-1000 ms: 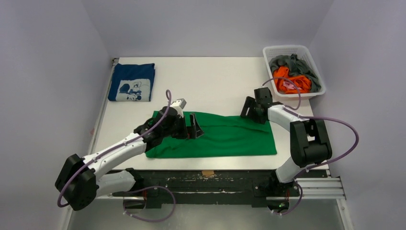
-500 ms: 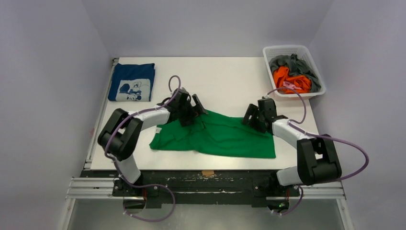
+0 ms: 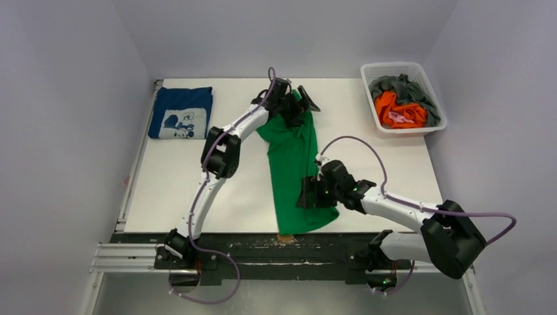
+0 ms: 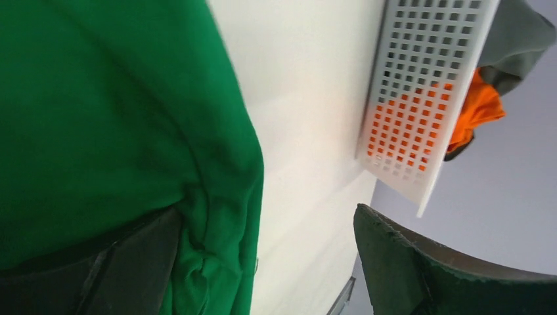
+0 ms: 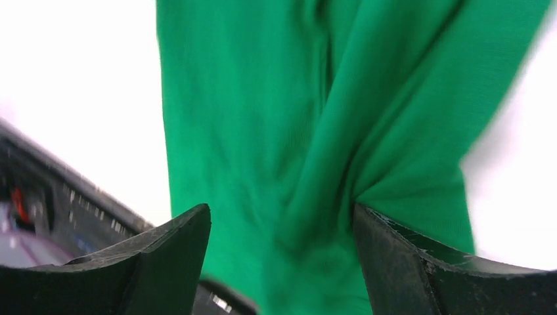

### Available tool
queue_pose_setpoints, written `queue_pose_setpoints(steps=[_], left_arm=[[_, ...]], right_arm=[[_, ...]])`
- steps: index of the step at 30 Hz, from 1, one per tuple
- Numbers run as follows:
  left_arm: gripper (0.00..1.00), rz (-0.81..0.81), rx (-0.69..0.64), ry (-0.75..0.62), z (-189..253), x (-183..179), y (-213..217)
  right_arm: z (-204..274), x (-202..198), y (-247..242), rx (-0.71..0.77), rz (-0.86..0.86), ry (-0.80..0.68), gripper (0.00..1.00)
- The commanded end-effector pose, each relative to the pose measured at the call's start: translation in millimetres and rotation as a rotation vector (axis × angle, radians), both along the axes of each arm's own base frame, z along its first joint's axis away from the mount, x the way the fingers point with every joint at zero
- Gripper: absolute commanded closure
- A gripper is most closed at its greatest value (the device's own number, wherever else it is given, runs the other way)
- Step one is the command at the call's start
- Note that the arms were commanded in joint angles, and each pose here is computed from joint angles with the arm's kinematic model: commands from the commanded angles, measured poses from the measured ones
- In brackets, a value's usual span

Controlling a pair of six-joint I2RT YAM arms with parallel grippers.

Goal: Fold and stack the t-shirts
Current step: Rotate the tshirt 90 degrees

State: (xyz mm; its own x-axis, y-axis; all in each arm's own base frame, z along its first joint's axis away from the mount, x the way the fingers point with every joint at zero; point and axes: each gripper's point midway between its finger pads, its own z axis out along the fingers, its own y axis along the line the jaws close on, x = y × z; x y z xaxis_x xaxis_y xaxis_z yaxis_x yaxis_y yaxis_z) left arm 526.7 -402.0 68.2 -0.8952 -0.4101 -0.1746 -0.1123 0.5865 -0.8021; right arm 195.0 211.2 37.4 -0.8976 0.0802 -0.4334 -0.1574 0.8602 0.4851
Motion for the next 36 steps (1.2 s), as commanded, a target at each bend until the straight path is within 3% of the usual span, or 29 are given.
queue_pose_setpoints(steps=[1, 4, 8, 15, 18, 22, 29, 36], left_arm=[[0.00, -0.055, -0.149, -0.013, 7, 24, -13], [0.00, -0.065, -0.218, -0.020, 14, 29, -3], [0.00, -0.079, -0.052, -0.128, 32, 25, 24], [0.00, -0.171, -0.035, -0.385, 140, 17, 31], [0.00, -0.204, -0.016, -0.421, 174, -4, 40], [0.00, -0.252, 0.071, -0.380, 174, -75, 57], [0.00, -0.239, 0.349, -0.303, 95, -237, 99], [0.07, -0.307, 0.371, -0.039, 2, -368, 114]], right_arm=[[-11, -76, 15, -0.020, 0.307, 0.210, 0.22], [-5, -83, 18, -0.007, 0.361, 0.198, 0.21], [-3, -69, 0, -0.107, 0.302, 0.128, 0.21], [26, -46, -16, -0.155, 0.164, 0.001, 0.20], [38, -38, -31, -0.188, 0.055, -0.036, 0.19], [39, -32, -60, -0.276, -0.089, -0.063, 0.19], [16, -41, -51, -0.256, -0.056, 0.029, 0.29], [-5, -55, -59, -0.299, -0.038, 0.100, 0.41]])
